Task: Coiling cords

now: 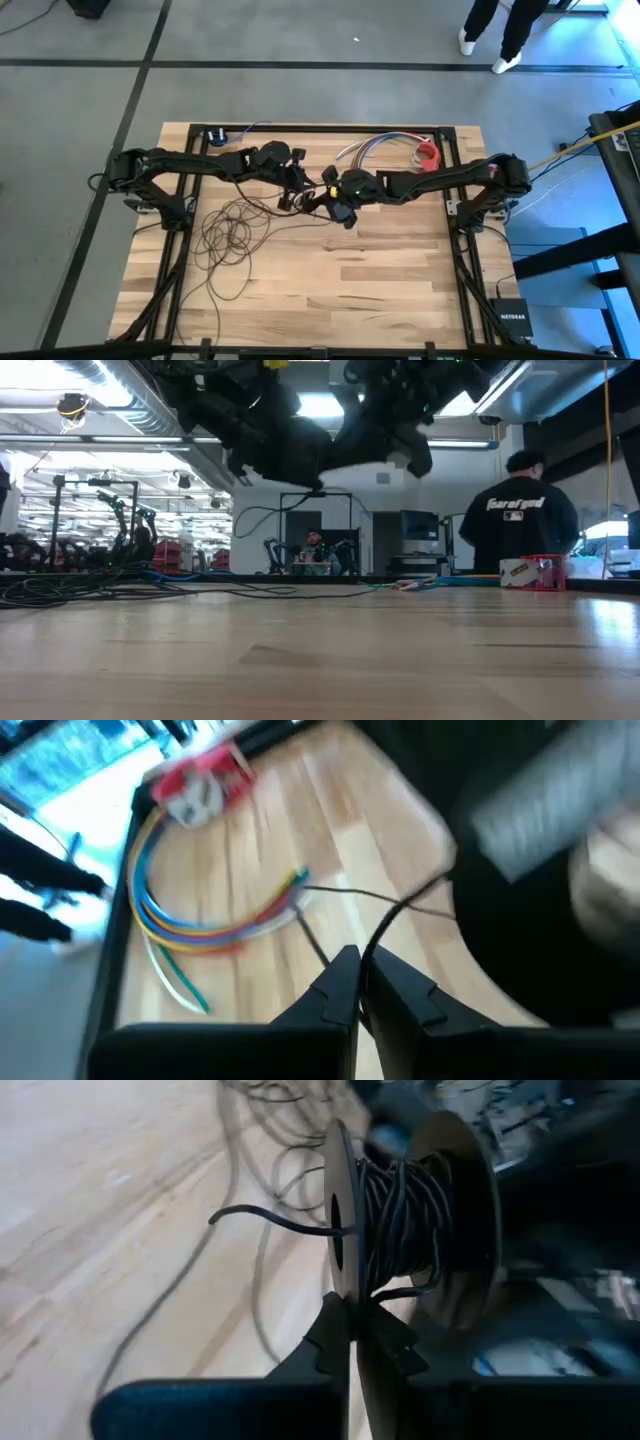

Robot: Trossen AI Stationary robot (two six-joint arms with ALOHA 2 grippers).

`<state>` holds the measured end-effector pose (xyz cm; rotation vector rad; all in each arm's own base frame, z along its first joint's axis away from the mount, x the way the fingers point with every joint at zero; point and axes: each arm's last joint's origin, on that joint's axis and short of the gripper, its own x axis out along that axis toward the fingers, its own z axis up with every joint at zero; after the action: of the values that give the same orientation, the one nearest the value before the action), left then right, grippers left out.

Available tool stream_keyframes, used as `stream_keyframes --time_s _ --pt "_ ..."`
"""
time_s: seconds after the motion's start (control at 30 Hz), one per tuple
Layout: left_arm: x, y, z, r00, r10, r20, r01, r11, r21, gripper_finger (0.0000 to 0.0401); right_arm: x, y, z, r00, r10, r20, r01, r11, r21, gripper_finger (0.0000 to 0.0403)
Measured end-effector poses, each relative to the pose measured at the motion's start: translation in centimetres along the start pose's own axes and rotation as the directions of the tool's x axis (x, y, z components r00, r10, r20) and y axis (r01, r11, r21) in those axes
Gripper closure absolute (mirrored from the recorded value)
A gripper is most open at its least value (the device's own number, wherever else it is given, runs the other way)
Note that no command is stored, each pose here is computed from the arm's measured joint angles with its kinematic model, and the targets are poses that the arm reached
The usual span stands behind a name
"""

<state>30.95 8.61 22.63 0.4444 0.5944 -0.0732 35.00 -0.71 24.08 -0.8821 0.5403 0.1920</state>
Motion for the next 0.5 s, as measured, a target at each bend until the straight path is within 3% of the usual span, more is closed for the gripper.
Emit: stream_keyframes --time_s 0.33,0.5 --pt "-0.1 -0.3 -0.8 0.996 -0.032 -0.082 0.022 0.991 -0.129 0.0383 -3.9 -1.6 0.5 0.991 -0.109 -0.078 0.116 0.990 0.085 0.0393" --pt "0.0 -0.4 -0.9 0.995 -0.031 -0.090 0.013 0.981 -0.196 0.0338 -5.1 -2.2 0.6 0.979 -0.168 -0.119 0.181 0.977 0.114 0.0393"
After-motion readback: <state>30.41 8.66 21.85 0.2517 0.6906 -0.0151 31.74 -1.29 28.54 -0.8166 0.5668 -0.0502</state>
